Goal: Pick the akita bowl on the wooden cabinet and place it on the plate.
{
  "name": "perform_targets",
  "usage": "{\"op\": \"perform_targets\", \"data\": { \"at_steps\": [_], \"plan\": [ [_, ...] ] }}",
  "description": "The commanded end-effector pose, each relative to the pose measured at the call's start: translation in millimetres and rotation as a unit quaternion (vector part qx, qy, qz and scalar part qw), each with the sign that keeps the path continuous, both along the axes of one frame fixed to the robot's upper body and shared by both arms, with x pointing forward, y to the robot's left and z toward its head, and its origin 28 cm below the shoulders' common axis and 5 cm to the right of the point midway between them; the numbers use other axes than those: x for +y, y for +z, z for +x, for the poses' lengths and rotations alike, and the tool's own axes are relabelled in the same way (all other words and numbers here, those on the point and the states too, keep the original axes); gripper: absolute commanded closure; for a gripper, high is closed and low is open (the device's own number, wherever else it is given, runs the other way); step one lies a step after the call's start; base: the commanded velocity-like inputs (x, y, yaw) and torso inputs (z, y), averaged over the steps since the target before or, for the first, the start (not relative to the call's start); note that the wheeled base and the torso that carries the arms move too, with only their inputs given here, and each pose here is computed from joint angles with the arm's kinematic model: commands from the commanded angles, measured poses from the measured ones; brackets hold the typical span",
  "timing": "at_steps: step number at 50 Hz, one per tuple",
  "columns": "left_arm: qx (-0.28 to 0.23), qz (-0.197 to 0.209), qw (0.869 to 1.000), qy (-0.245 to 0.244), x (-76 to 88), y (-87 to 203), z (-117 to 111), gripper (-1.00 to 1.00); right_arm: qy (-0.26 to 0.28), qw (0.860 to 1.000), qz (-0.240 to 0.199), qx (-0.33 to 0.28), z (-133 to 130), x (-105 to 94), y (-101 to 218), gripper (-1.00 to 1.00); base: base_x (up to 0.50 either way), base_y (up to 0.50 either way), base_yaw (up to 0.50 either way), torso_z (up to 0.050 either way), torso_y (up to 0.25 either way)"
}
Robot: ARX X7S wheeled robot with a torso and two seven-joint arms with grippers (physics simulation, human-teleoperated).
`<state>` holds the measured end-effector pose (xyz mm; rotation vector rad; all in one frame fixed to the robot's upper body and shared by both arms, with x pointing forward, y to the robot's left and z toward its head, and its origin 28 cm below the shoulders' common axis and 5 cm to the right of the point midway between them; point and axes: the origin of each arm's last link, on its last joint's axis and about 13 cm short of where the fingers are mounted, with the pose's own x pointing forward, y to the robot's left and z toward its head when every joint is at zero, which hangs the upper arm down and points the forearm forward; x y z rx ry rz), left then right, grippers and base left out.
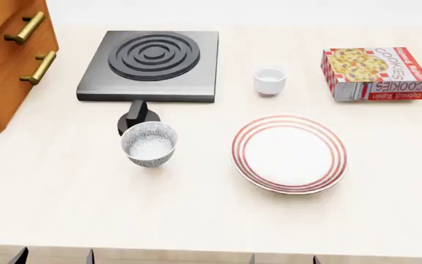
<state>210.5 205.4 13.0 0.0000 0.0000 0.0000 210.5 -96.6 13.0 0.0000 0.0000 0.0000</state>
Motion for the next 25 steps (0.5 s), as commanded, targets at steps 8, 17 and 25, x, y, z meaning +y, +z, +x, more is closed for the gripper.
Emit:
{"op": "perform_targets", "data": {
  "at_steps": [8,17,25],
  "plan": [
    [0.002,0.004,1.000,-0.002,-0.1,-1.1,1.1,-1.00,-0.002,1.000,0.001,0.004,-0.7,0.9,-0.3,-1.00,0.00,0.00,0.00,0.000,0.000],
    [0.011,0.001,1.000,0.008,0.7,-1.7,3.3,-1.00,-0.006,1.000,0.010,0.007,0.2,0.4,-0.7,-1.00,0.00,0.00,0.00,0.000,0.000],
    [0.004,0.021,1.000,0.006,-1.4,-1.5,-0.1,-1.00,0.000,1.000,0.001,0.002,-0.1,-0.1,0.6,-1.00,0.00,0.00,0.00,0.000,0.000]
  ]
}}
